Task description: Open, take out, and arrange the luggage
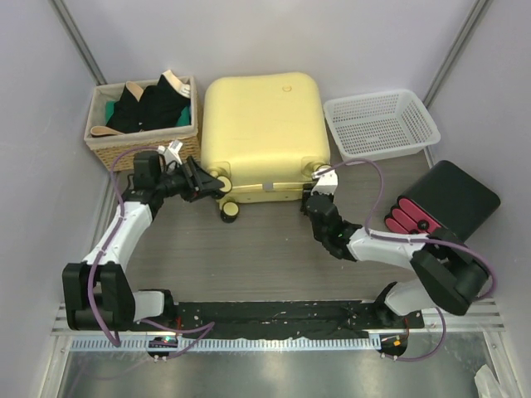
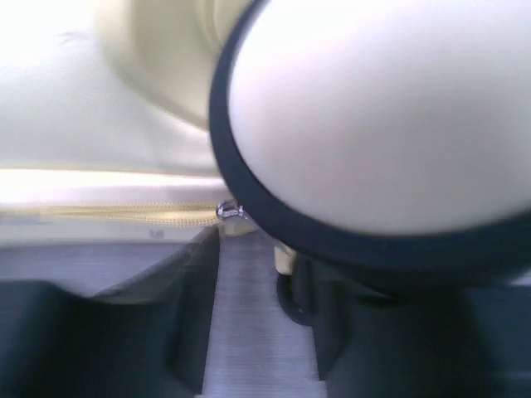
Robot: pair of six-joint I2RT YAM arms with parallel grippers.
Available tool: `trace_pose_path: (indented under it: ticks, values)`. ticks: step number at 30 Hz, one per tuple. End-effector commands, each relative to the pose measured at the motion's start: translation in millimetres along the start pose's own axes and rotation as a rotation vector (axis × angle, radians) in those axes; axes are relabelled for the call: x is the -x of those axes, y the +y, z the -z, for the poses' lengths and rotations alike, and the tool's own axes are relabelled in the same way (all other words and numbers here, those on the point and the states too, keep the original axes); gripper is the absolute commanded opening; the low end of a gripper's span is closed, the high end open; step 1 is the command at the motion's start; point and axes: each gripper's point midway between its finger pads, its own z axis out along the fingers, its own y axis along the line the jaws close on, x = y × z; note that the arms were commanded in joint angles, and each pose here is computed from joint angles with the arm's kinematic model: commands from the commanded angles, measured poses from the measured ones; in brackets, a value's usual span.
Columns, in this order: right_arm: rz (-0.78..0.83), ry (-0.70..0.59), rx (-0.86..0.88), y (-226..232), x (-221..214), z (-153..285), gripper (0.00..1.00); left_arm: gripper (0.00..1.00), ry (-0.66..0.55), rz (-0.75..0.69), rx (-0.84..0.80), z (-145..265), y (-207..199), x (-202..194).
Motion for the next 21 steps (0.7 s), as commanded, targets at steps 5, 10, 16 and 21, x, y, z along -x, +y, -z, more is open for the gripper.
trace_pose_path:
  ticks: [5, 10, 16, 21]
  values:
    - [0.152, 0.129, 0.623, 80.6, 51.7, 63.1, 0.86, 0.00, -0.190, -0.254, 0.162, 33.4, 2.4, 47.5]
    - [0.096, 0.139, 0.748, 99.3, 110.1, 100.4, 0.91, 0.00, -0.211, -0.261, 0.202, 39.1, 8.5, 52.8]
    - [0.095, 0.175, 0.392, 47.8, 146.2, 59.5, 0.97, 0.00, -0.236, -0.281, 0.259, 46.4, 14.9, 57.6]
    - [0.114, 0.242, 0.326, 39.4, 129.9, 38.5, 0.95, 0.00, -0.241, -0.290, 0.285, 49.7, 17.4, 58.5]
